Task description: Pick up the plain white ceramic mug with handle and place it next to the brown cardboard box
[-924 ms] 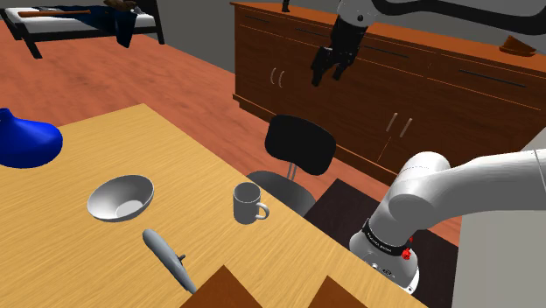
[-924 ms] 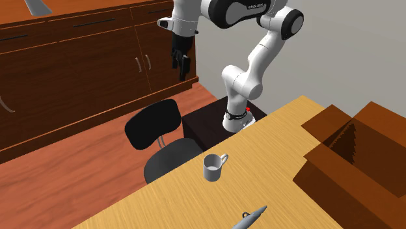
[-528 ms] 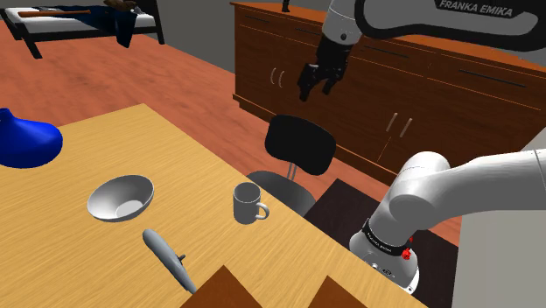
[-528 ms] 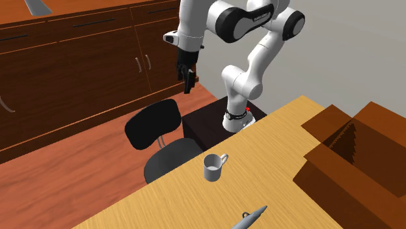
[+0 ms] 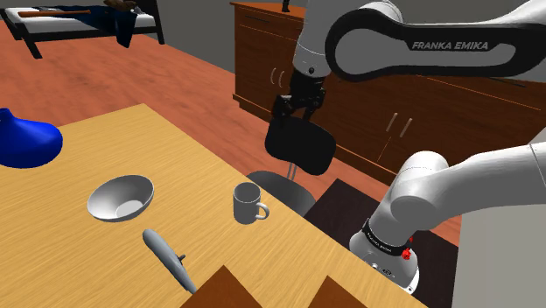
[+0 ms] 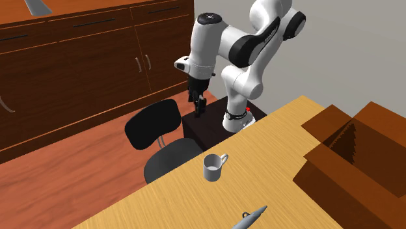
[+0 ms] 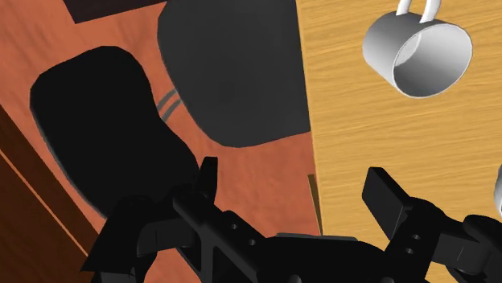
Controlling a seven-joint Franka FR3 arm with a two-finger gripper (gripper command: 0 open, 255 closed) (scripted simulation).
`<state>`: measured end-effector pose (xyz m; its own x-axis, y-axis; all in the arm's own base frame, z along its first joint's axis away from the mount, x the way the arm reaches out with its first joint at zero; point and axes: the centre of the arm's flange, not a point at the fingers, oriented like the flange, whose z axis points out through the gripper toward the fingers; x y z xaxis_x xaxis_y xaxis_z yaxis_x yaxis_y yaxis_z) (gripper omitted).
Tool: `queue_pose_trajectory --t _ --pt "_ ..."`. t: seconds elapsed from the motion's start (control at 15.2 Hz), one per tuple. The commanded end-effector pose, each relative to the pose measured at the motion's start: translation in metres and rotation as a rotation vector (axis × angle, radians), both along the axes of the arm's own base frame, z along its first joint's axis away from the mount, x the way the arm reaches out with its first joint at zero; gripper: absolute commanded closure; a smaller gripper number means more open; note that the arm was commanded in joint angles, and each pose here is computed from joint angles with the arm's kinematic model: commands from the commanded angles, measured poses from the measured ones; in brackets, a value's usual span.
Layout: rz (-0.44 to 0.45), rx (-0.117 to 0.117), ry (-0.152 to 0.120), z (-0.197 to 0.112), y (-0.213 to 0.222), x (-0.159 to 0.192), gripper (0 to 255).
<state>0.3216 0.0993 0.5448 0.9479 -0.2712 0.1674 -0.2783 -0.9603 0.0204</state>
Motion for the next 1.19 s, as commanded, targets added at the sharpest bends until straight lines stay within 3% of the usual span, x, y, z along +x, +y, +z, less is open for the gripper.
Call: queue_pose_trajectory --t 0.0,1.12 --pt "-0.019 0.003 0.006 -0.016 0.022 0.004 0" --pt "-0.154 0.016 0.07 -0.142 0.195 0.04 0"
